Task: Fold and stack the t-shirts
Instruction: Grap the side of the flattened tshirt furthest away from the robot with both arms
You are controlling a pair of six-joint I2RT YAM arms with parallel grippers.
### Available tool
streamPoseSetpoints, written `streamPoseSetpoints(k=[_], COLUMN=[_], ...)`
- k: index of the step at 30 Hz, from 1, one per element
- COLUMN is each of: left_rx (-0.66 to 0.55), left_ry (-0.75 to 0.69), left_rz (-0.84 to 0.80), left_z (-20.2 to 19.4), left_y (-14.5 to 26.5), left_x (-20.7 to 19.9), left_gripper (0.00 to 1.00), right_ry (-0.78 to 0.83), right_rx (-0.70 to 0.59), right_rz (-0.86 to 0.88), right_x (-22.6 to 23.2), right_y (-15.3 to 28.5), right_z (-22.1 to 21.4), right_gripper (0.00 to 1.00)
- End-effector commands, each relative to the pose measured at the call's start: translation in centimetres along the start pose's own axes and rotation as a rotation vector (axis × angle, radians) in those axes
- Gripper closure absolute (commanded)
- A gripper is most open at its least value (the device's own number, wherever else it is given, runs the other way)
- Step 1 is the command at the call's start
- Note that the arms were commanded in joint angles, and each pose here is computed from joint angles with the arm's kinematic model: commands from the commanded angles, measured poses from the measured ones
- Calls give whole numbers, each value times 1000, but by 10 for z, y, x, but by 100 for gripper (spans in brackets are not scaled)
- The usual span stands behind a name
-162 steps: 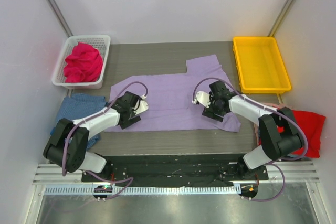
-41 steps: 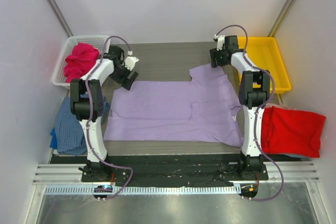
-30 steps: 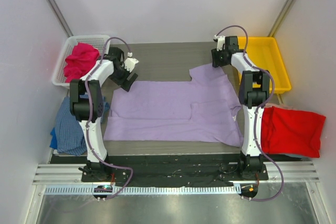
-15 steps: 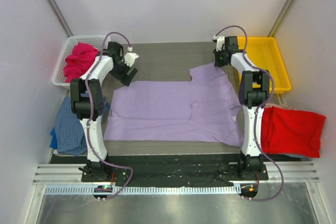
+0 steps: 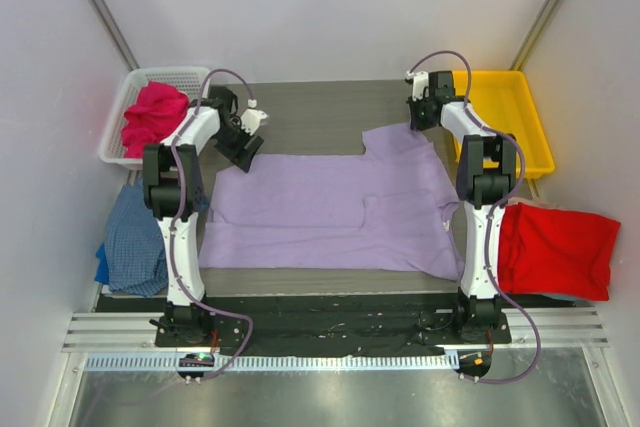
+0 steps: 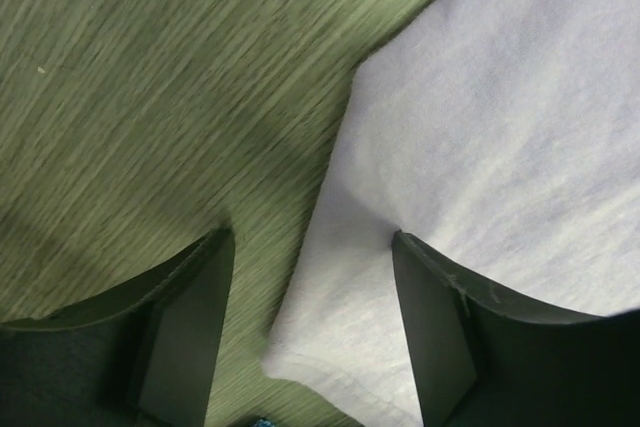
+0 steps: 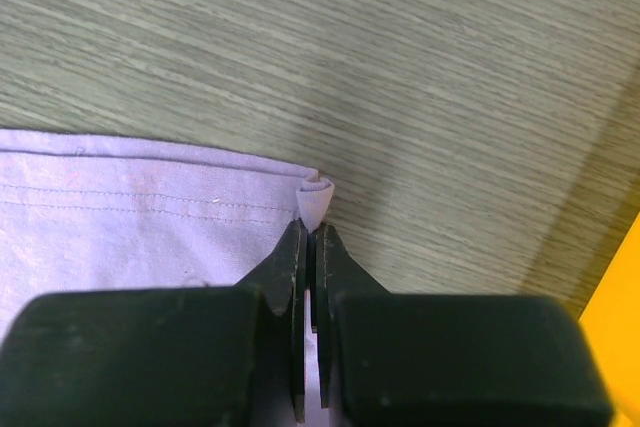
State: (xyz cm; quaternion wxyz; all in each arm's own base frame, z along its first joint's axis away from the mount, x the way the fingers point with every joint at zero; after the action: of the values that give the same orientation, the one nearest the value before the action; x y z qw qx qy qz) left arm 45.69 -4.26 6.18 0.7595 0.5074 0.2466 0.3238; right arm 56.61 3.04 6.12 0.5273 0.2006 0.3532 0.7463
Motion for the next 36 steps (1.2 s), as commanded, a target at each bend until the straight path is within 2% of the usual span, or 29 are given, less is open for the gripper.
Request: streamPoseSetpoints(k=[1,11,14,15,21,23,27,36], left_rx=[-16,-9,-15,-11,-20,-16,-14,-31], left_ry=[-4,-8,-8,-5,8,19,21,21], left_rz=[-41,-62,-68,-74,-86,-85,-92,-59], left_z=[3,4,5,5,6,6,5,4], left_y=[0,-4,-3,-4,-3,-2,2,23], left_x=[1,2,2,0,-3,-3,-7,-11], left_gripper=[34,49,58,65,88,89,100,100], right_ry=[26,49,56,58,58,57,61,62], right_rx=[-50,-38,-38,-39,-48,-46,-37,-38], right_rz=[-23,-21,-25,-28,-30,-29,-31,-30], right_x=[-4,-2,-2,-3,-3,-3,-3,0], right_y=[32,41,43,44,47,47,49,59], right_z=[23,17,17,18,23,22,21,20], right_gripper=[99,99,99,99,99,99,99,99])
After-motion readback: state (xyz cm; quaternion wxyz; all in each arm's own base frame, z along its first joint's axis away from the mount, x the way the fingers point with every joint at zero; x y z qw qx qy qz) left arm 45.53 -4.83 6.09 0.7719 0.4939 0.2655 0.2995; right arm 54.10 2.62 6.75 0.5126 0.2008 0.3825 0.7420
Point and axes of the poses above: each gripper's point midway between its finger pads, its own y axis back along the fingers, its own x axis along the line the jaws close on, z = x × y, the point moved 4 cm from there along y, back along the fingers, and after that the axes turned 1 degree about y, right-handed, at the moved point
